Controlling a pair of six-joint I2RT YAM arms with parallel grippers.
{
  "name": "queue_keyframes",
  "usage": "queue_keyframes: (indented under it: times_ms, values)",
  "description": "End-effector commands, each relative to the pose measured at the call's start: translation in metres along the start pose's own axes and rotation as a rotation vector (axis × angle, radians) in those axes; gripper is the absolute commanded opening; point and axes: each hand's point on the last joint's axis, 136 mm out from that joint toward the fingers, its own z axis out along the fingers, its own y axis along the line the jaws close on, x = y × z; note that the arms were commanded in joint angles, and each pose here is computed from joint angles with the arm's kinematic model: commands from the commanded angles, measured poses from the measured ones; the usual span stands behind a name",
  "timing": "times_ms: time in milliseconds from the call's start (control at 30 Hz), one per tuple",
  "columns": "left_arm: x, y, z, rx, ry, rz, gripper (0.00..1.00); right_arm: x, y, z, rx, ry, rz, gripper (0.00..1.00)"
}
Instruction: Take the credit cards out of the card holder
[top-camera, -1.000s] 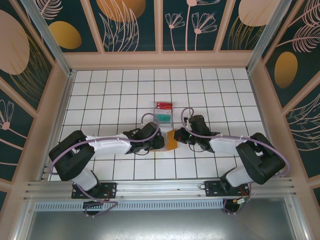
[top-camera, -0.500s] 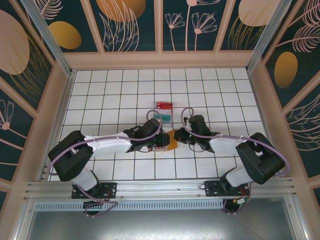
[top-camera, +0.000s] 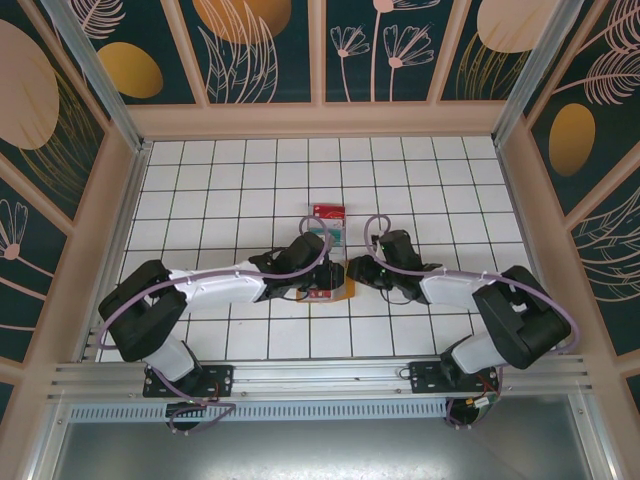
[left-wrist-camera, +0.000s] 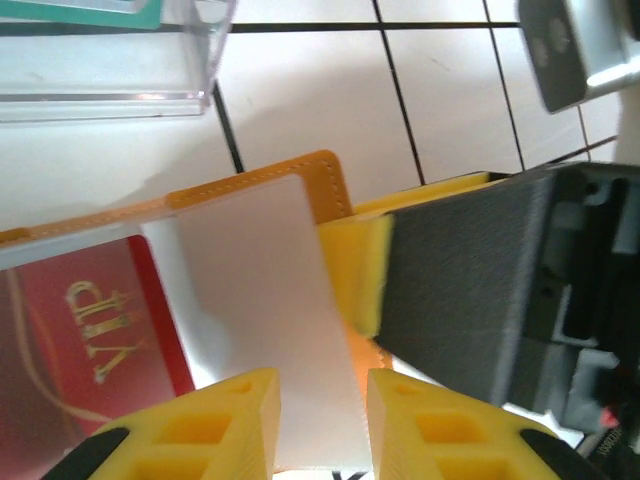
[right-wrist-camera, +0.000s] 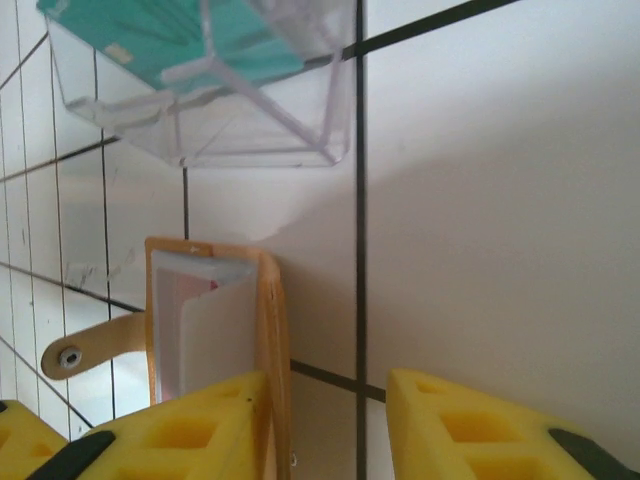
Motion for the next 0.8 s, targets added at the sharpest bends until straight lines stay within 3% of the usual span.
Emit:
queue_keyframes:
  times_ms: [0,267,600,767]
  values:
    - [-0.014,0.017,-0.018,-0.076,-0.074,-0.003,0.28,-0.012,-0.002,-0.016,0.04,-0.055,-0.019,0.43]
    - [-0.01,0.061,-0.03,-0.173,-0.095,-0.039,0.18,-0.019,0.02,-0.028,-0.017,-0.065,-0.038,0.4]
    - [0.004,0.074,-0.018,-0.191,-0.051,-0.045,0.13,-0.015,0.071,-0.018,-0.079,-0.04,-0.125,0.36]
    - [0.01,0.082,-0.015,-0.216,-0.033,-0.041,0.12,0.003,0.076,0.001,-0.121,0.056,-0.11,0.3]
